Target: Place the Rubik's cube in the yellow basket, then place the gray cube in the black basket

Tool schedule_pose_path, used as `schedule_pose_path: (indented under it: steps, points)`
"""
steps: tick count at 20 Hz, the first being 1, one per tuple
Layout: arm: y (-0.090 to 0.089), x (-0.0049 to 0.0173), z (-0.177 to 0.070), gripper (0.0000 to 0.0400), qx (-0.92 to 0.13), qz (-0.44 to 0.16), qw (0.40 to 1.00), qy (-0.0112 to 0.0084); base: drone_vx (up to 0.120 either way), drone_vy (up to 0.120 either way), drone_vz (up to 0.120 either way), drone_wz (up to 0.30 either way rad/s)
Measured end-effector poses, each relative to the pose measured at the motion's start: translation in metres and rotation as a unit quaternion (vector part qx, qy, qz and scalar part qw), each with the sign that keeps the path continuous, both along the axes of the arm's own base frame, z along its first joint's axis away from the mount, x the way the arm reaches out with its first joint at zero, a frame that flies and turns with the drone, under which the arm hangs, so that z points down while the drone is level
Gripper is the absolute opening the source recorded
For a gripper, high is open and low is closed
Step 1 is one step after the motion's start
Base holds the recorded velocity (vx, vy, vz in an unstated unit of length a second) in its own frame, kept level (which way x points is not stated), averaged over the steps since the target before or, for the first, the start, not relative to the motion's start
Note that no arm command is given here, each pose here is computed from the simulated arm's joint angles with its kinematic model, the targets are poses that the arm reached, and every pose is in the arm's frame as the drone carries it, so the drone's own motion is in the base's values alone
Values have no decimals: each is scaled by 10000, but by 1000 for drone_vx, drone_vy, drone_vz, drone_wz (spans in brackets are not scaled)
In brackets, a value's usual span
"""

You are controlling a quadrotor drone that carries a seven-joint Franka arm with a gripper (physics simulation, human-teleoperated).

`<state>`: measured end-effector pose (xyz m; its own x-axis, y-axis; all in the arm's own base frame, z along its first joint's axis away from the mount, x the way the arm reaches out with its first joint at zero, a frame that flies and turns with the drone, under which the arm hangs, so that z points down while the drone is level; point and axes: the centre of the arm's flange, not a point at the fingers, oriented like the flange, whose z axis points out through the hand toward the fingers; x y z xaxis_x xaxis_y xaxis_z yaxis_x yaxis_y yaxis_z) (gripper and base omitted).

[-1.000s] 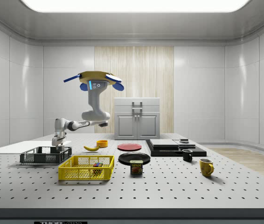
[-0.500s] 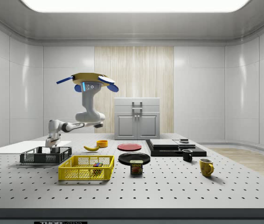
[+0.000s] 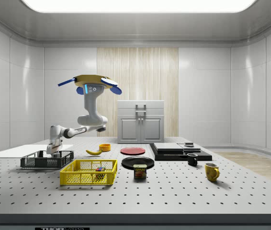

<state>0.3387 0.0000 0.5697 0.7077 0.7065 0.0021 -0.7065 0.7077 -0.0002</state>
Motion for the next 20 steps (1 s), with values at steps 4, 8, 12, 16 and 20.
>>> schedule_pose_path:
  steps: [4, 8, 12, 16, 20]
  points:
    - [0, 0, 124, 252, 0, 0, 10000, 0, 0, 0, 0, 0]
    - [0, 0, 207, 310, 0, 2, 10000, -1, 0, 0, 0, 0]
    - [0, 0, 153, 367, 0, 4, 10000, -1, 0, 0, 0, 0]
    - [0, 0, 24, 388, 1, 5, 10000, -1, 0, 0, 0, 0]
    - [0, 0, -52, 396, 1, 6, 10000, 0, 0, 0, 0, 0]
